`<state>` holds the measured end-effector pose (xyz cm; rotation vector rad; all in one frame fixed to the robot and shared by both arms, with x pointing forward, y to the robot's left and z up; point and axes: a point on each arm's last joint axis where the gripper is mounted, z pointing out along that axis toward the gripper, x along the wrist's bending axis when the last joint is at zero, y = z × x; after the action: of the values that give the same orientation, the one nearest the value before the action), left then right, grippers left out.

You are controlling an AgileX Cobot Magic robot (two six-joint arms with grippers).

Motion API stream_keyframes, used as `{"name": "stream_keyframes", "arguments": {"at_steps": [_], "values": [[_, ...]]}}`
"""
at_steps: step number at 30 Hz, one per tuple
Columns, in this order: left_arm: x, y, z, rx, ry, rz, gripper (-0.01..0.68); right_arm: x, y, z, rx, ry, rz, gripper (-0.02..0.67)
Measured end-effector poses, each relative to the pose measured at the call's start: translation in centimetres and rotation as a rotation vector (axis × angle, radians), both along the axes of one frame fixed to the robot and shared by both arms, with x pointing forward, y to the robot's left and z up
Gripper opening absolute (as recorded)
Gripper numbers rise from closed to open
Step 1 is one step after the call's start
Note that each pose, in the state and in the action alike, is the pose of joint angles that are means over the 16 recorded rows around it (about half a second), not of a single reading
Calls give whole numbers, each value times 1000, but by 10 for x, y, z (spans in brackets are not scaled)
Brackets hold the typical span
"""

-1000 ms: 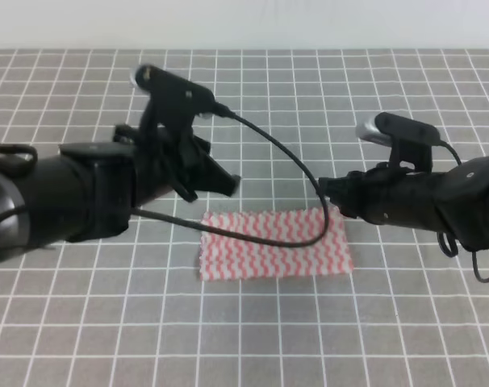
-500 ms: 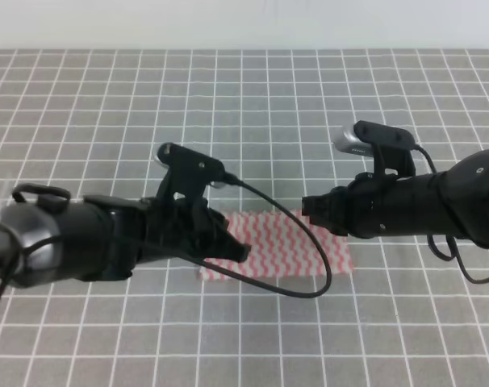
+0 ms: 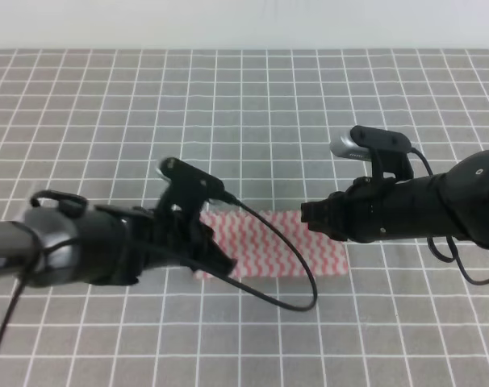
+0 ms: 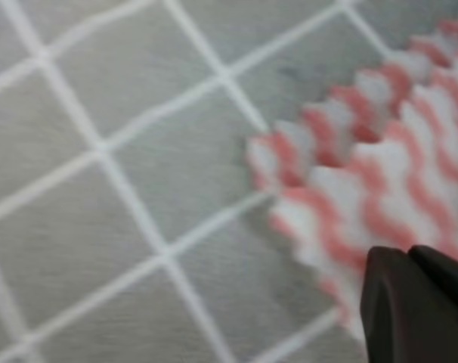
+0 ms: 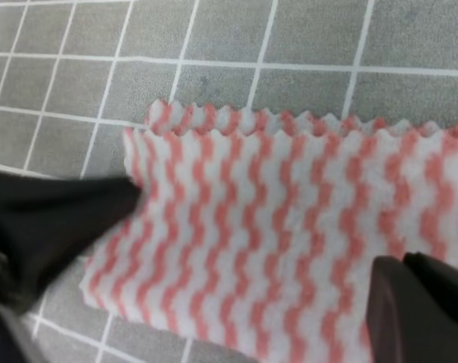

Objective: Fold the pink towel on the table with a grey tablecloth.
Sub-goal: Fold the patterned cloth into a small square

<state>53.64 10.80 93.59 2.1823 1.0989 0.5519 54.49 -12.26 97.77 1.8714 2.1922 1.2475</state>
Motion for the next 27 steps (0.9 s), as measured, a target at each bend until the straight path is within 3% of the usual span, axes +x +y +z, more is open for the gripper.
{"name": "stream_keyframes", "arguments": {"at_steps": [8, 13, 23, 27], "values": [[-5, 1, 33, -79, -68, -12, -2, 0, -2, -2, -12, 10, 2, -15], [-7, 0, 43, -216, -30, -21, -2, 1, -9, -4, -26, 51, -11, -15], [9, 17, 24, -486, 193, 8, -2, 1, -26, -9, -69, 143, -45, -7], [14, 26, 14, -536, 260, 17, -2, 4, -27, -8, -71, 157, -45, 34]]}}
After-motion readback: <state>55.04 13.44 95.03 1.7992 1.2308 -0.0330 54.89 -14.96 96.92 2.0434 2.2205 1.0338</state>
